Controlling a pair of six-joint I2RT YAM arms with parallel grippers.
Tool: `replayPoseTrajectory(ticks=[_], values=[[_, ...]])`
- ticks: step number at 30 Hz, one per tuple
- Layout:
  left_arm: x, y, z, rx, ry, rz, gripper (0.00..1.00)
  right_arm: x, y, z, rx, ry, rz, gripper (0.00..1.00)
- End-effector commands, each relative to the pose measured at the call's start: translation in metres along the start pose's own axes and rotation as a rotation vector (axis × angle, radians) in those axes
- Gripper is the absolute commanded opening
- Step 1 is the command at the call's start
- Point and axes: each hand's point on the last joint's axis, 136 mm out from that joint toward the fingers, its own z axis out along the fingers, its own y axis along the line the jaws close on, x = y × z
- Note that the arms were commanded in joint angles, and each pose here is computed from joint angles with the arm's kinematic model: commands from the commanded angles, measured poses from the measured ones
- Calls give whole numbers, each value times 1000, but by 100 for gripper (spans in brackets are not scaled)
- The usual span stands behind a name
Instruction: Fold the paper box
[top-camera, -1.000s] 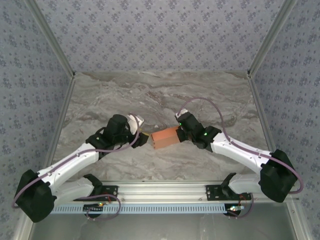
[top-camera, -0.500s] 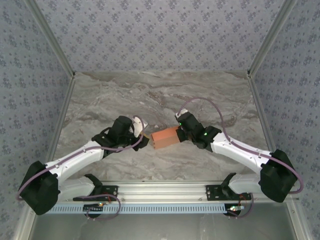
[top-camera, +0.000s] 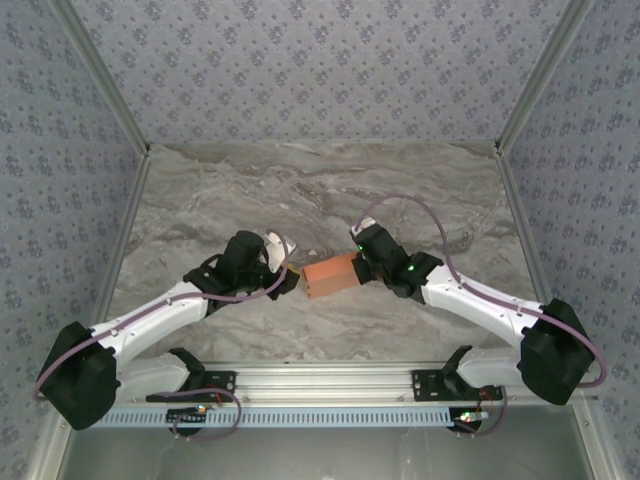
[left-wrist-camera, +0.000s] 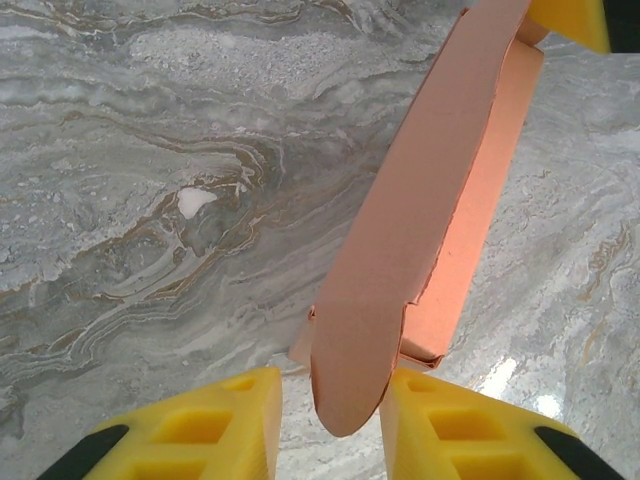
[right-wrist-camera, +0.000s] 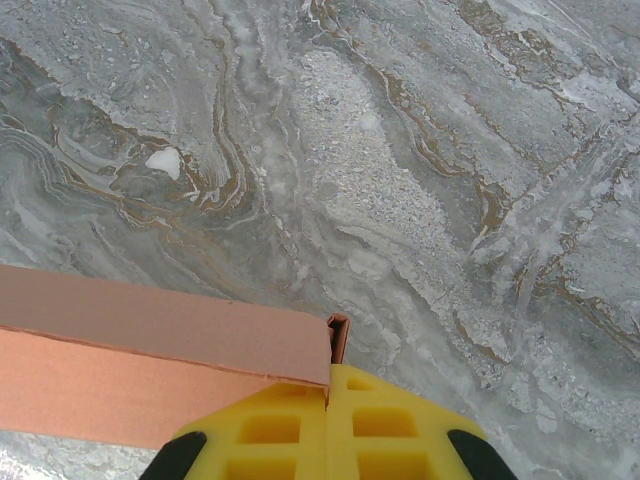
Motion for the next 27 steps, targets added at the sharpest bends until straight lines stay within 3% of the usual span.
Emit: replayPoseTrajectory(ticks=[1,14,27], values=[[-17,-5,-3,17,-47,14,29,-1,0,-5,10,13,1,4],[-21,-5,-1,9,-52,-17,12,-2,2,-6,11,9,30,4],[-37,-1,-1,-105,-126,-394,4,0,5,-13,81,-29,82,3]])
